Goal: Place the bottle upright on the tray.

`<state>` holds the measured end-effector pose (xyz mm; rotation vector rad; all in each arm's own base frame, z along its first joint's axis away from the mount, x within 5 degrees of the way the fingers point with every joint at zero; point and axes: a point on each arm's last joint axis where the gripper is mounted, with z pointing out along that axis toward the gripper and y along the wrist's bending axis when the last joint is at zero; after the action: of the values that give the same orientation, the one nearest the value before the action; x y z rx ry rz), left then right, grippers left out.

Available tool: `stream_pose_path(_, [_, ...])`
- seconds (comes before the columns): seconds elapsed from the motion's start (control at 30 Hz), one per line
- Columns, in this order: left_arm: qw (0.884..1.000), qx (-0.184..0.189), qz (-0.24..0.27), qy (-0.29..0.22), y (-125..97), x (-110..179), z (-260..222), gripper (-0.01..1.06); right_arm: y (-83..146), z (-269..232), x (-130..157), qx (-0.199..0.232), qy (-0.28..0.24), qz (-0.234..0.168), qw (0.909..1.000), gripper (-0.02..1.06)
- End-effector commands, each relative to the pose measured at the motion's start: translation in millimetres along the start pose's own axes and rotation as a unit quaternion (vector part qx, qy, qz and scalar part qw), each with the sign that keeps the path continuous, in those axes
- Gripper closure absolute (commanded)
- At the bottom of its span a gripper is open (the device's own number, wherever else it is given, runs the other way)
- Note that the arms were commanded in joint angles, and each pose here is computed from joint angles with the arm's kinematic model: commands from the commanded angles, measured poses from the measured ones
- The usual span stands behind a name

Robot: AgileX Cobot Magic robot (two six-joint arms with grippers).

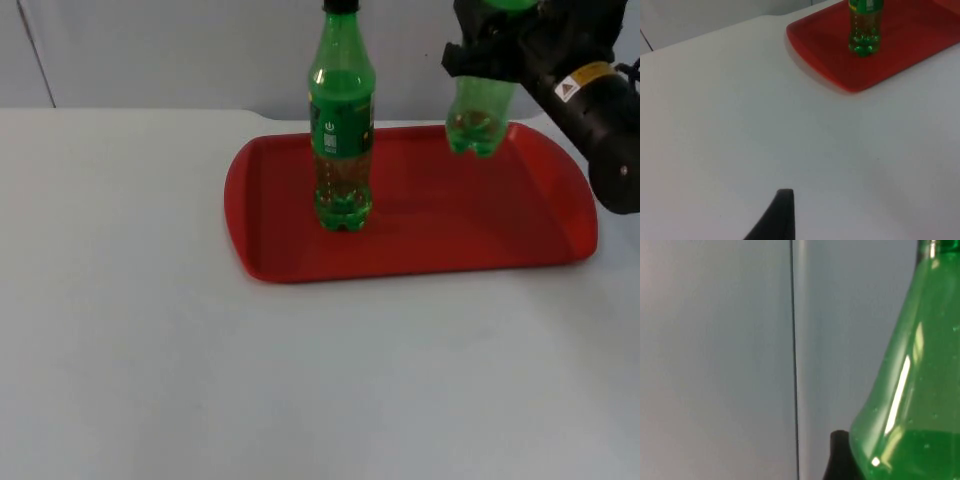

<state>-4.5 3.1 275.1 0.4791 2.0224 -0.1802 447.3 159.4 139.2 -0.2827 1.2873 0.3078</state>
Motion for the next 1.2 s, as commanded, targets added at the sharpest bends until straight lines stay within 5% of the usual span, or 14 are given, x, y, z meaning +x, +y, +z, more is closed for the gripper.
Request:
stream_pose_path(0.0, [1.000, 0.002, -0.001, -0.005, -0.4, 0.3, 0.7, 0.01, 0.2, 4.2, 5.7, -0.003, -0.015, 0.000, 0.9999, 1.05])
stream_pose_path(0.33, [1.000, 0.002, -0.001, -0.005, -0.4, 0.3, 0.7, 0.01, 0.8, 3.2, 43.3, -0.003, 0.009, 0.003, 1.0000, 1.05])
stream_pose_path(1.17, [1.000, 0.002, -0.001, -0.005, -0.4, 0.3, 0.7, 0.01, 0.6, 2.5, 44.9, -0.002, 0.013, -0.011, 0.9999, 1.05])
